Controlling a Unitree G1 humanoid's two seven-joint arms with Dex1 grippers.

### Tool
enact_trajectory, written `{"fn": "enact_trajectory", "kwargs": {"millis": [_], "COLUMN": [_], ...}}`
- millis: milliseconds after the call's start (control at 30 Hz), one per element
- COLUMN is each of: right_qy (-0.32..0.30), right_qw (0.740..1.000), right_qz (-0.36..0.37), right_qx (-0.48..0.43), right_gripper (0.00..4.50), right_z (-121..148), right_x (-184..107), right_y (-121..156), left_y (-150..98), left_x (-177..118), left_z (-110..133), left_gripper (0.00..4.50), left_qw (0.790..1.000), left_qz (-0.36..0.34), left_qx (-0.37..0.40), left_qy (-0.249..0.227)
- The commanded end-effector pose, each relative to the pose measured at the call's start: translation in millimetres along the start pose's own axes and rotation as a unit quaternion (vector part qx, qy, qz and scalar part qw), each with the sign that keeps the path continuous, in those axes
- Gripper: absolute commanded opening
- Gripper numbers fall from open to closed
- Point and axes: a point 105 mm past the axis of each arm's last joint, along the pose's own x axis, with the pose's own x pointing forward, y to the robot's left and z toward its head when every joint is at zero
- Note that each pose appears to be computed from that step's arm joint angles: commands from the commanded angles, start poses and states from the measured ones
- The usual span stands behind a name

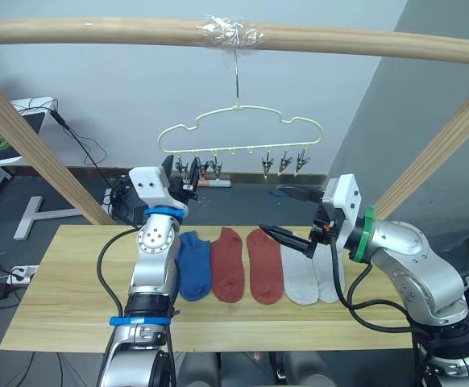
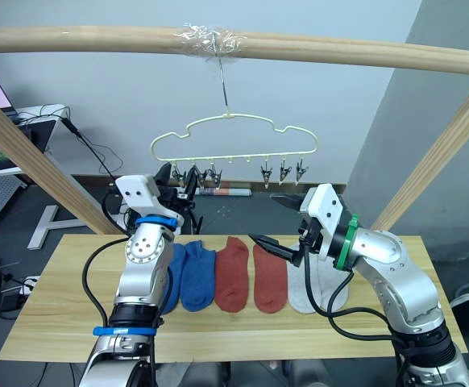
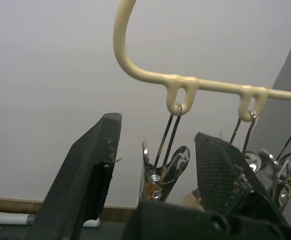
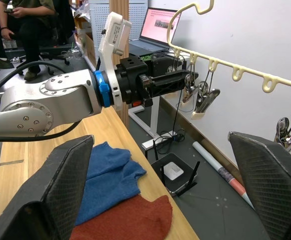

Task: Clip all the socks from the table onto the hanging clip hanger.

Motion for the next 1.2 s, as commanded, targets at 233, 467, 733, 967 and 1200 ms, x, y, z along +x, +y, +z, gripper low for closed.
{"fn": "enact_trajectory", "kwargs": {"millis": [233, 467, 733, 967, 1200], "right_qy": [-0.02, 0.024, 0.171, 0.209, 0.211], "right_qw": [1.0, 0.999, 0.956, 0.912, 0.88], "right_qz": [0.007, -0.042, -0.239, -0.345, -0.41], "right_qx": [-0.011, -0.004, 0.024, 0.07, 0.119], "right_gripper": [4.5, 4.5, 4.5, 4.5, 4.5], "right_z": [10, -13, -109, -165, -193], "right_x": [0, -14, -68, -85, -88], "right_y": [2, -6, -32, -54, -78], "left_y": [-2, 0, 2, 0, 2], "left_x": [4, 1, -4, -4, -6], "left_z": [15, 15, 16, 16, 16], "left_gripper": [0.86, 0.21, 0.21, 0.21, 0.21], "left_qw": [0.999, 0.999, 0.999, 0.999, 0.999], "left_qz": [-0.01, -0.008, -0.016, -0.028, -0.031], "left_qx": [0.005, 0.014, 0.019, 0.018, 0.021], "left_qy": [-0.031, -0.032, -0.028, -0.023, -0.018]}}
